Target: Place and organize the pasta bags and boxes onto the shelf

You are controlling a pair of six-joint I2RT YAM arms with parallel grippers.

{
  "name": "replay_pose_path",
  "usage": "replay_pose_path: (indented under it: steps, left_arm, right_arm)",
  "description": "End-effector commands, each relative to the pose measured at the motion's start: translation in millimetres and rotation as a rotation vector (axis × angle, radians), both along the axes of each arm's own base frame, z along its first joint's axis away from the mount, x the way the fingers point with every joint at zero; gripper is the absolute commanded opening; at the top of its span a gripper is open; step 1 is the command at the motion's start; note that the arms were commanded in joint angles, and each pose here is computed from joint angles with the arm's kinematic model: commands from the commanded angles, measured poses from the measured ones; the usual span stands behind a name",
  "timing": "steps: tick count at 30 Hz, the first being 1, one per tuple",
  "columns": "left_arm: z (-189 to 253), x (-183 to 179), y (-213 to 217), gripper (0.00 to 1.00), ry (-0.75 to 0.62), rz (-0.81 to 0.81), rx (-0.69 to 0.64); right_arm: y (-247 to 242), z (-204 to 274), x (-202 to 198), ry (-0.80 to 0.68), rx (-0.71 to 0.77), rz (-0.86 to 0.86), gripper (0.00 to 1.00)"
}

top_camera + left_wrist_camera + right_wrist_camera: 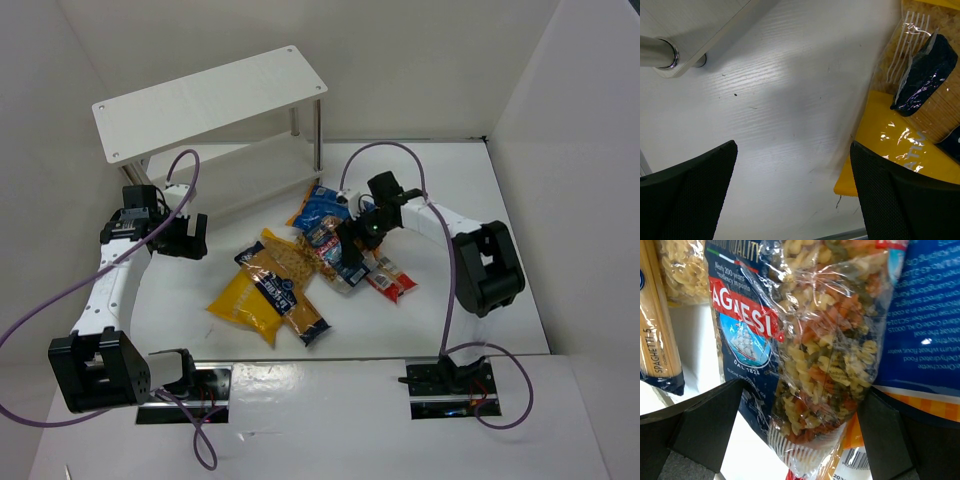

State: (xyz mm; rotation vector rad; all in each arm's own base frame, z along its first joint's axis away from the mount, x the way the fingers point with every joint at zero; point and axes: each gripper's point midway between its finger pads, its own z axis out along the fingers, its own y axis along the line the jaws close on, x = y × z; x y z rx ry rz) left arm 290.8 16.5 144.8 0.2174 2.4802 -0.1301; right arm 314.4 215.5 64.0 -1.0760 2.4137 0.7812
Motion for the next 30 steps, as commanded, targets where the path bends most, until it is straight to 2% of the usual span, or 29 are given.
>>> replay_pose_path:
  steps: [1,4,5,6,7,8,9,11,13,15,19,20,25,30]
  left_arm:
    - [8.2,6.8,0.1,0.99,-0.043,-0.023,0.012]
    - [8.2,6.8,0.1,0.99,-0.043,-0.023,0.012]
    - [8.2,6.8,0.1,0.99,-0.043,-0.023,0.012]
    - [4.9,4.9,-0.2,0.99,-0.034,-0.024,0.011]
    - [4.8,4.9,-0.2,0.99,-0.034,-0.024,0.011]
    - [4.8,4.9,-0.2,0.99,-0.034,-0.024,0.011]
    - [4.8,4.9,-0.2,0.99,-0.034,-0.024,0.011]
    - [4.8,4.9,-0.2,0.99,-0.034,-0.024,0.011]
    - [4.8,4.9,-0.2,0.95,-0.034,-0.024,0.011]
    - [4.8,4.9,-0.2,0.91,-0.034,-0.024,0.011]
    - [8.2,6.7,0.1,0.76,-0.043,-0.023,0.012]
    - [7.1,4.8,-0.2,0.69,-0.034,-0.024,0.011]
    - [8.0,7.0,0.1,0.45,-0.034,-0.024,0.011]
    - [10.9,7.0,-3.6,0.45,-0.037,-0.036,-0.006]
  right_arm:
    - [22.1,-3.2,-6.0,0.004,0.039,0.096,0.99]
    - [34.4,-9.5,-15.7,0.018,0.029,0.146,0.99]
    - [35.2,-18.4,-21.0,0.042,0.015,0.164,0.95]
    - [38.7,-20.3,-23.4,0.046,0.009,0.187,0.83]
    - [46.1,-21.5,-28.7,0.058,0.013,0.219,0.67]
    - [49.9,-29.1,-29.7,0.080,0.001,0.236,0.23]
    - [50.3,-33.3,-37.0,0.117,-0.015,0.247,0.01]
    - [54.5,-32.5,-40.7,0.125,-0.022,0.270,0.00]
    - [59.7,-19.9,-42.3,0.095,-0.009,0.281,0.00]
    - [66.4,6.9,-36.3,0.014,0.022,0.273,0.00]
    - [72.8,45.1,-26.6,-0.079,0.067,0.264,0.00]
    - [75.4,49.4,-30.2,-0.065,0.088,0.275,0.00]
    - [86.3,85.0,-31.0,-0.087,0.164,0.305,0.00]
    - [95.0,97.1,-36.2,-0.074,0.203,0.341,0.00]
